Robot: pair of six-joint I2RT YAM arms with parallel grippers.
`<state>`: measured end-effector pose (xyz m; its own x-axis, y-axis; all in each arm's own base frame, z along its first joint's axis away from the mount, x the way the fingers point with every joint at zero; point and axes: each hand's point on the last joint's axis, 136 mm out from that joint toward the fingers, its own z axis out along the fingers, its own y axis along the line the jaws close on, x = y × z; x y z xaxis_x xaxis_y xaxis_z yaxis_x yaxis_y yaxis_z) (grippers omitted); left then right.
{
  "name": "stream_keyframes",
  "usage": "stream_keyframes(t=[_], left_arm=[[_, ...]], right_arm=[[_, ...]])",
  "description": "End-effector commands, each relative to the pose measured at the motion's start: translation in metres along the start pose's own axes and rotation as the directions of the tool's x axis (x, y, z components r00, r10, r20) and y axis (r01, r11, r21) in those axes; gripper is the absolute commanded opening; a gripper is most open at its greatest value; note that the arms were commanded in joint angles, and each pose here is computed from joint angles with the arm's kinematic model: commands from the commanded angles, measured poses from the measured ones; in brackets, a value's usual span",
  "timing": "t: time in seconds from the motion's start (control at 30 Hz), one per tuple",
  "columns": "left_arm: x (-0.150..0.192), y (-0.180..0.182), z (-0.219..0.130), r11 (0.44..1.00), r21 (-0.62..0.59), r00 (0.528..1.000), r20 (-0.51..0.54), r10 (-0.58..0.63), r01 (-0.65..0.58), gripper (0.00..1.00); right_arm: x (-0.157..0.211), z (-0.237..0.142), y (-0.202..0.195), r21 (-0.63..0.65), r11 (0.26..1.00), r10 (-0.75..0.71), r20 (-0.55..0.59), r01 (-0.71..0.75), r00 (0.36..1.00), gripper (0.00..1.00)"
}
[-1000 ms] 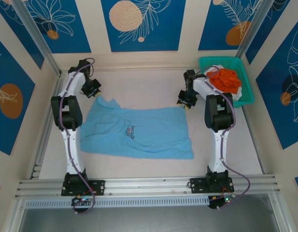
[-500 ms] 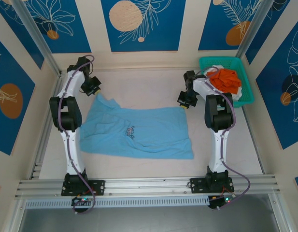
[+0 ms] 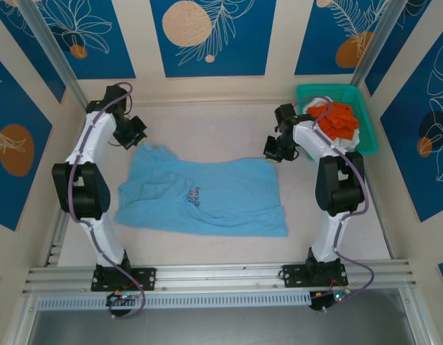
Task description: Fold and stack the t-shirts
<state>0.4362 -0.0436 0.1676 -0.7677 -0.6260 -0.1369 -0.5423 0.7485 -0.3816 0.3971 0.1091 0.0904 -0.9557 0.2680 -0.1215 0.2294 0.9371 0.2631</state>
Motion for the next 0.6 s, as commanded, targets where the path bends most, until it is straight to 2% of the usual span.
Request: stream_keyframes(t=[0.0,0.37,0.57], left_arm=[[0.028,0.001,-0.027,0.999,0.04,0.999,-0.032,-0.016,0.017,0.0],[0.098,0.044,-0.066,0.99,0.091,0.994,-0.016,0.109,-0.107,0.0],[0.131,0.088,-0.076,0.995,0.035,0.996,0.013,0.09,-0.09,0.0]], right_arm=[[0.018,-0.013,0.009,-0.072,0.997,-0.024,-0.008,0.024,1.0,0.0],[0.064,-0.028,-0.013,-0.147,0.988,0.039,-0.007,-0.04,0.999,0.0],[0.083,-0.037,-0.028,-0.174,0.981,0.09,0.018,-0.086,0.996,0.0]])
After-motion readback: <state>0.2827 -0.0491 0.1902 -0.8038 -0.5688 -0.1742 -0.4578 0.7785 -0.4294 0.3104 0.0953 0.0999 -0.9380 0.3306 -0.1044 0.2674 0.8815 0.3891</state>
